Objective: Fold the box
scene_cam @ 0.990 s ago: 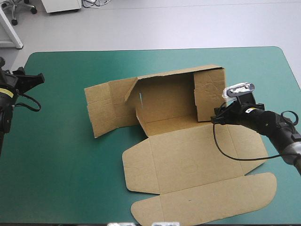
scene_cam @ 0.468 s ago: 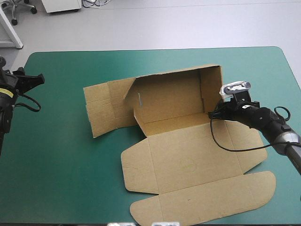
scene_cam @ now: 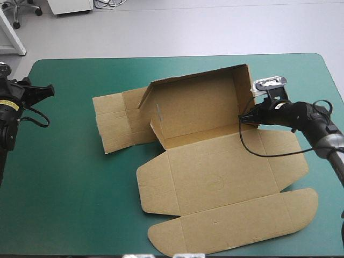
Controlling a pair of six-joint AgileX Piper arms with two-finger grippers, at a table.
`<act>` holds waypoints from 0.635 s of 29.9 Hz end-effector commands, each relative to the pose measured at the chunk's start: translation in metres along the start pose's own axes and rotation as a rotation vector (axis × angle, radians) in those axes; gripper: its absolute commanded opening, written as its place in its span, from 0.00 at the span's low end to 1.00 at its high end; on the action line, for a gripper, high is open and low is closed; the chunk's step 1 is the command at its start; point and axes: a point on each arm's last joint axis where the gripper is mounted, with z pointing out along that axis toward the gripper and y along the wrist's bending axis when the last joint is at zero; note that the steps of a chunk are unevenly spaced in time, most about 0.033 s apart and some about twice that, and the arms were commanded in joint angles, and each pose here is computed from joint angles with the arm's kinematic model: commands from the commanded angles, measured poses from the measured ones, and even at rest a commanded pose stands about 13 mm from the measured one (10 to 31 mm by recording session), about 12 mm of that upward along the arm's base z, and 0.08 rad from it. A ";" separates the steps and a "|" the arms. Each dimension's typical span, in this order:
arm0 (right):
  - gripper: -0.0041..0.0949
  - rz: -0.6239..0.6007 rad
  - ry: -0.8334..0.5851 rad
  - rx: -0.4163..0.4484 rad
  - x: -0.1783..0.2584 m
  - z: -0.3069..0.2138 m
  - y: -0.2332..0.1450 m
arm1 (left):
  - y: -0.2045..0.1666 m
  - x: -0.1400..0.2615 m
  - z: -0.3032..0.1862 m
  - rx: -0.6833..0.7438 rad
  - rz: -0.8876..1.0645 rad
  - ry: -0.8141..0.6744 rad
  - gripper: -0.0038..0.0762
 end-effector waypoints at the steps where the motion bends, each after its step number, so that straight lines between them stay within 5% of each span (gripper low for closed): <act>1: 0.04 0.023 0.009 0.055 -0.030 -0.015 -0.007 | -0.006 -0.018 -0.010 0.033 0.016 -0.113 0.31; 11: 0.04 0.033 0.410 -0.056 -0.051 0.028 -0.011 | -0.012 -0.017 -0.010 0.056 0.024 -0.105 0.31; 19: 0.05 0.065 0.486 -0.058 -0.061 0.057 -0.018 | -0.017 -0.017 -0.011 0.075 0.031 -0.104 0.31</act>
